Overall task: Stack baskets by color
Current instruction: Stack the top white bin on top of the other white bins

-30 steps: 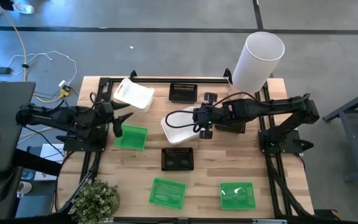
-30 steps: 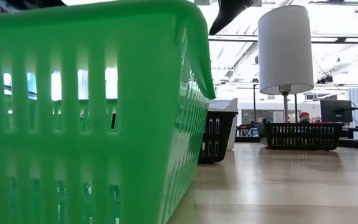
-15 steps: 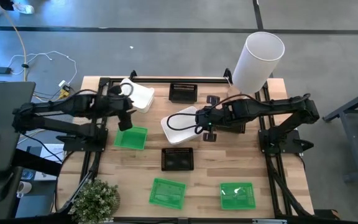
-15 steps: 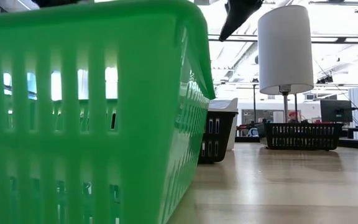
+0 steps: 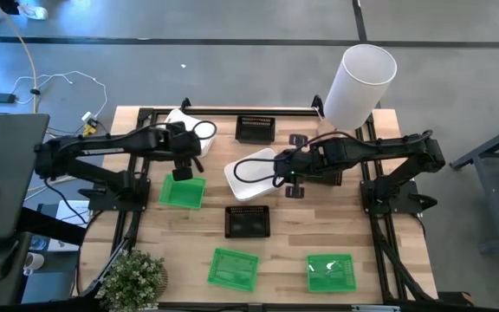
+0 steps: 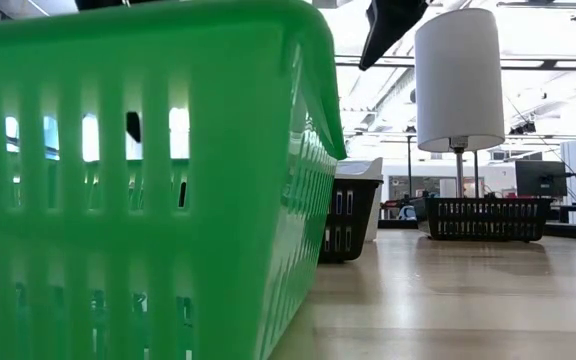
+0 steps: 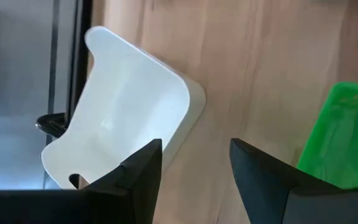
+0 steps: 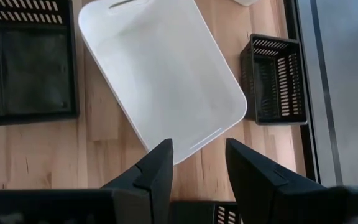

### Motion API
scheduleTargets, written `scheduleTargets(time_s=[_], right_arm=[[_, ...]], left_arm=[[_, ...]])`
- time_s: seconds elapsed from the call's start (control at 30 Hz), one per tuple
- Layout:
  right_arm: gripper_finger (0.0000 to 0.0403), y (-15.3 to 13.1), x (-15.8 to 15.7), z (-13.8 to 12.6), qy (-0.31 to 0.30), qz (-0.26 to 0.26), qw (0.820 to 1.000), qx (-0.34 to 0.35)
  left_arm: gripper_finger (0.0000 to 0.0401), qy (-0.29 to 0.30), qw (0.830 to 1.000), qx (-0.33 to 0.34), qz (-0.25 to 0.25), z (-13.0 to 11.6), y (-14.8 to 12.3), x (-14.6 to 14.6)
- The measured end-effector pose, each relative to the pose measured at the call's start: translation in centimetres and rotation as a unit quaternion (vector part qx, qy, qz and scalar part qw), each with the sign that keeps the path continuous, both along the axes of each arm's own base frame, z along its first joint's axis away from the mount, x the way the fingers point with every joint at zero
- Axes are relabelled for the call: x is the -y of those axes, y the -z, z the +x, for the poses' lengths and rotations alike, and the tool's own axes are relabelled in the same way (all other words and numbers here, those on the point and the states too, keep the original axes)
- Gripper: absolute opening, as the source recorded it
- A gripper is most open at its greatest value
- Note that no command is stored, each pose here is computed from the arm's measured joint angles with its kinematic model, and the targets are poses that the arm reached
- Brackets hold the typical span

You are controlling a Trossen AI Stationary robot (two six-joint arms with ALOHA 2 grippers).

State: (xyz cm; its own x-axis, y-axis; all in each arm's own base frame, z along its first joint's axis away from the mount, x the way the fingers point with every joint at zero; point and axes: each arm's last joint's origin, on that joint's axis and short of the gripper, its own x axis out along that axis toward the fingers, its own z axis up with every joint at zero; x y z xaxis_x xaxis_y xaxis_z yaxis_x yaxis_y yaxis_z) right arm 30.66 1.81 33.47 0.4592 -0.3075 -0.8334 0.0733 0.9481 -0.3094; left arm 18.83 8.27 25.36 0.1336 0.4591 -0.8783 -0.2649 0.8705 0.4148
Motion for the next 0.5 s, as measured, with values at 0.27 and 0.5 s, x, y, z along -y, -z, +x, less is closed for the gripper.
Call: scheduleTargets(time_s=[0.27,0.5], right_arm=[[0.0134,0.0,0.0,0.0,0.000,0.000,1.000,-0.002],[0.0134,0.0,0.0,0.0,0.000,0.000,1.000,-0.002]], left_arm=[[0.0177,-0.028,0.997,-0.068,0.005,1.2,2.4,-1.5],[0.0177,-0.042,0.993,-0.107,0.003,1.7,3.9,-2.6]])
